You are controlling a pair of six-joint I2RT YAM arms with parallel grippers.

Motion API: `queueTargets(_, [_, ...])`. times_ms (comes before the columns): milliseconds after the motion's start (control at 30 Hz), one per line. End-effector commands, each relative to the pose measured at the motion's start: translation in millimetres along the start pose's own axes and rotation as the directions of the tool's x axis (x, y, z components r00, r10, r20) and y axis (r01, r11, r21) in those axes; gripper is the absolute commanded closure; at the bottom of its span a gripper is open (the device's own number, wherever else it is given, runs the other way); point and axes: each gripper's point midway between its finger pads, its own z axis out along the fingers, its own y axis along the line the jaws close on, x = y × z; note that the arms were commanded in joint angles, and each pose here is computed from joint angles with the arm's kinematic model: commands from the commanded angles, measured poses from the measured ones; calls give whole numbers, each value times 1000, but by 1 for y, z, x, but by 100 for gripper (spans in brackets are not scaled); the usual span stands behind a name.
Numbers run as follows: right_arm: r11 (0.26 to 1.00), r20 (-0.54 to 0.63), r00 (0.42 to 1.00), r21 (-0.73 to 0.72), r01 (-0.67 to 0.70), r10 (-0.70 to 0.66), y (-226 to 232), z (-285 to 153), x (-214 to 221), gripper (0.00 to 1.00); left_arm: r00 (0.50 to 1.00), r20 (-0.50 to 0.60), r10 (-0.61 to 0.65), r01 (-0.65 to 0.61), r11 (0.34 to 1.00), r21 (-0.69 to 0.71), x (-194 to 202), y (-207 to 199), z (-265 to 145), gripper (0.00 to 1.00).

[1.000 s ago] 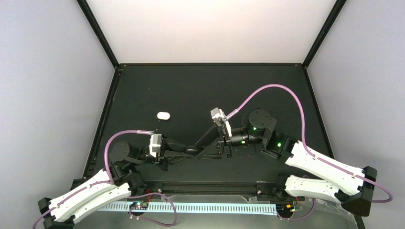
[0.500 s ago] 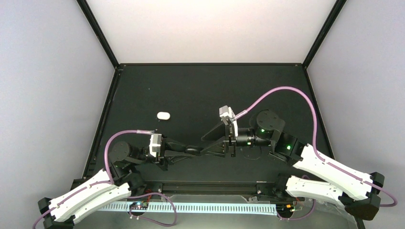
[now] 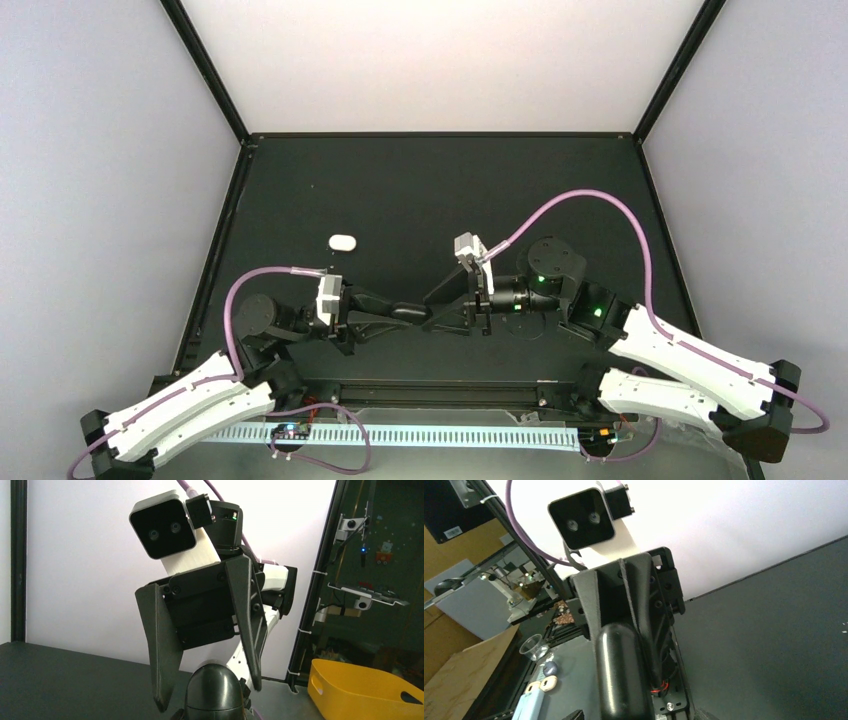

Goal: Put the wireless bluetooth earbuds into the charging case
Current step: Close the charging case.

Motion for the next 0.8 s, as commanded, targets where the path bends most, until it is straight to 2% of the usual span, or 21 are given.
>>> queueTargets(0, [999, 37, 999, 33, 32, -33, -9, 0, -1, 44, 999, 39, -35, 34, 999, 17, -10, -2, 4, 98])
queueTargets(367, [995, 105, 992, 72, 63, -70, -13, -10, -4, 45, 992, 64, -108, 108, 994, 1, -12, 5, 7, 99])
queueTargets(567, [993, 164, 983, 100, 69, -85, -12, -22, -8, 45, 984, 86, -155, 151, 988, 41, -17, 2, 11, 99])
queueTargets(767, [993, 181, 980, 99, 71, -88, -9, -27, -11, 45, 982, 96, -163, 159, 986, 41, -18, 2, 11, 98])
